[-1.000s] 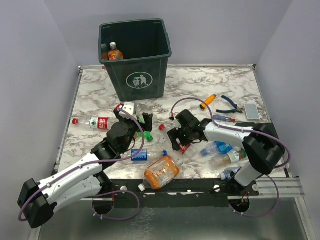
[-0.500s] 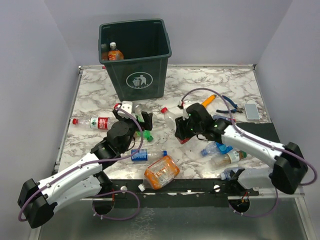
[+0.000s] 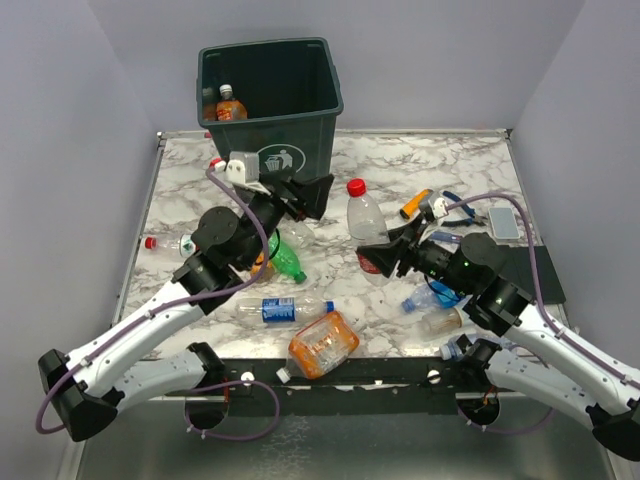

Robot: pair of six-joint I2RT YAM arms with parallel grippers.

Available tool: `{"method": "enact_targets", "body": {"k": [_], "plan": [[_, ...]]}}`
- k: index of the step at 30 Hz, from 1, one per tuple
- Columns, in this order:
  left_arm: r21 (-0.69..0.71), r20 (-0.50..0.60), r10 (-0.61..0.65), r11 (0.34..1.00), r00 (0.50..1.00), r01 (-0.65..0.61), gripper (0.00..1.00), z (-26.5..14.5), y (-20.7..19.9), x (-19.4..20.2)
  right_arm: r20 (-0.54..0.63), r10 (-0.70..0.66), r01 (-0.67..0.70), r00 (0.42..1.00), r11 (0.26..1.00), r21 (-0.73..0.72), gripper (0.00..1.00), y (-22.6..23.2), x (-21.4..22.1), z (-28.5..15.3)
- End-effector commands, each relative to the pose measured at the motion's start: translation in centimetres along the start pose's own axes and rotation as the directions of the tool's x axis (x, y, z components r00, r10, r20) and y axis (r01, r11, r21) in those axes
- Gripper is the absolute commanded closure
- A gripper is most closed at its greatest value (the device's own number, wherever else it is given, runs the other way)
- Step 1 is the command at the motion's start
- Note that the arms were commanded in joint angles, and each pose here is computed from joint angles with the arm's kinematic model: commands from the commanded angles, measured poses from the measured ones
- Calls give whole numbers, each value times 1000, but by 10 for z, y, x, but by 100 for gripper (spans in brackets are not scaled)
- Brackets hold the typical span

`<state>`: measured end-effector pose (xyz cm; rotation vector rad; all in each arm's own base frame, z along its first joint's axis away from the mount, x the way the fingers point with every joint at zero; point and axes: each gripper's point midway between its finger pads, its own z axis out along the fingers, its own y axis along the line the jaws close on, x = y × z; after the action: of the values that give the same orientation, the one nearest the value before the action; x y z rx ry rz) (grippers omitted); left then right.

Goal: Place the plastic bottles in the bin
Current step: Pick up the plastic bottle at the center of the board.

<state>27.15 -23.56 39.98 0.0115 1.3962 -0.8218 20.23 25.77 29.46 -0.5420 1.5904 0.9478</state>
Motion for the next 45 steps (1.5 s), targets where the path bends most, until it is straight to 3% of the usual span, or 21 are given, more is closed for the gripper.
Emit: {"method": "enact_targets", "body": {"k": [1,5,8,12,20,30,31,32,34,36,45], "plan": [[282,-10,-89,955,996,88,1,11,-70,-29,159,46,-23,986,990,-142,54,28,-30,-4],[485,-113,-118,860,987,159,1,16,-122,-29,204,78,-42,976,984,-175,54,34,-37,-9],[545,-187,-122,812,975,206,1,20,-140,-19,210,86,-46,974,981,-186,55,36,-38,-10],[540,-244,-117,808,963,235,4,28,-142,-5,209,87,-48,974,981,-186,55,36,-37,-10],[522,-321,-91,813,943,257,22,29,-140,17,192,70,-44,979,989,-139,55,27,-32,-9],[502,-309,-81,832,948,235,74,27,-131,20,162,57,-39,985,993,-113,54,22,-26,-5],[500,-306,-80,835,949,232,85,27,-131,20,154,58,-41,986,993,-112,50,22,-26,-4],[498,-305,-78,837,949,229,97,28,-130,19,140,61,-46,988,993,-109,40,22,-24,-4],[490,-298,-73,844,952,218,100,28,-128,19,114,65,-52,991,993,-109,15,23,-24,-2],[486,-292,-67,849,954,208,100,28,-126,18,80,62,-53,995,993,-106,4,24,-23,-2],[443,-215,-26,888,976,121,100,34,-115,5,42,46,-39,998,988,-150,0,40,-43,-12]]}}
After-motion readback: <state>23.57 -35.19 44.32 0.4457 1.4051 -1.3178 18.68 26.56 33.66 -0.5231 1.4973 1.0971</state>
